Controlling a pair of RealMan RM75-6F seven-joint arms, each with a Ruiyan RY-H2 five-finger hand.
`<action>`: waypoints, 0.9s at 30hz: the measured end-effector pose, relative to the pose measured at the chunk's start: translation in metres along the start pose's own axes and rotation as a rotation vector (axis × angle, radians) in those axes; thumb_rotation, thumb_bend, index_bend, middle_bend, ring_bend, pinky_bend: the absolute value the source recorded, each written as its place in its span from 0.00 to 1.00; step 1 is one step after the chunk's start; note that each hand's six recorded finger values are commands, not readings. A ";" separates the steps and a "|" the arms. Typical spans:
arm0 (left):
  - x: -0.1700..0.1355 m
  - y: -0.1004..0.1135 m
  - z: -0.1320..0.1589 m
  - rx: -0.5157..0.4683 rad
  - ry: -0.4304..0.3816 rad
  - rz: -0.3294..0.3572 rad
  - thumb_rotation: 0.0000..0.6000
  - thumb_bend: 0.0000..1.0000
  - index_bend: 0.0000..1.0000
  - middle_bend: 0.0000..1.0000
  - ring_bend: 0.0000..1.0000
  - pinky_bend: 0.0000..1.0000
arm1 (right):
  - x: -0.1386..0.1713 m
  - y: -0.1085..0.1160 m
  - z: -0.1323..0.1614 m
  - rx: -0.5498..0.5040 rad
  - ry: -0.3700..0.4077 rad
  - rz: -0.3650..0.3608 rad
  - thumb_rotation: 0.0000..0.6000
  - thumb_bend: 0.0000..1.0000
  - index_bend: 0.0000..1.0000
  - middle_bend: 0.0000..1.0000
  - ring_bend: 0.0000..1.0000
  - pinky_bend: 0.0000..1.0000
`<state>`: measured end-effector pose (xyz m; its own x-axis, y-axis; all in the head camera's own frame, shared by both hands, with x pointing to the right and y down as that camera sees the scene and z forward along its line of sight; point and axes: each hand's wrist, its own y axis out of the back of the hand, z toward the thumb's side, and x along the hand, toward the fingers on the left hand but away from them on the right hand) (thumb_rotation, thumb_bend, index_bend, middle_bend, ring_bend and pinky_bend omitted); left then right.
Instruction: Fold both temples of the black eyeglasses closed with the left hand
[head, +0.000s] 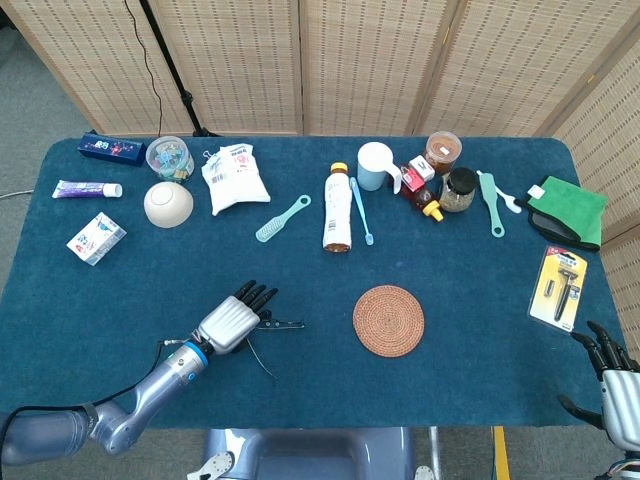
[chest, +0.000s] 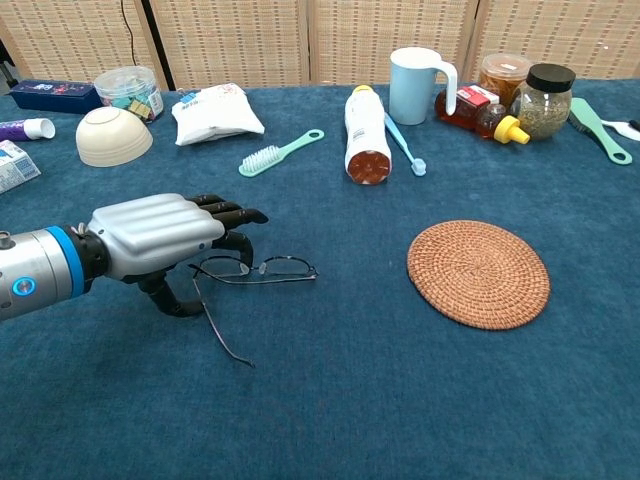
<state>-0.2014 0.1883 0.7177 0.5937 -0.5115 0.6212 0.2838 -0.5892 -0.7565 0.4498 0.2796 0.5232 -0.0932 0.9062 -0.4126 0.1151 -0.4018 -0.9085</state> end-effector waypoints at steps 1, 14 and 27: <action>0.000 0.000 0.000 0.000 0.001 0.000 0.94 0.29 0.35 0.00 0.00 0.00 | 0.000 0.000 0.000 0.000 0.000 0.000 1.00 0.03 0.19 0.09 0.22 0.39; -0.003 0.002 -0.007 -0.006 0.016 0.011 1.00 0.32 0.47 0.00 0.00 0.00 | -0.001 -0.001 0.001 -0.005 0.005 0.002 1.00 0.03 0.19 0.09 0.23 0.39; -0.007 0.003 -0.020 -0.007 0.046 0.015 0.99 0.30 0.27 0.00 0.00 0.00 | -0.002 -0.002 0.003 -0.009 0.011 0.004 1.00 0.03 0.20 0.09 0.23 0.39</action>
<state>-0.2200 0.1777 0.7154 0.5625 -0.5484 0.6187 0.2700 -0.5855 -0.7644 0.4466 0.2784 0.5258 -0.0814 0.9062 -0.4149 0.1240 -0.4039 -0.9064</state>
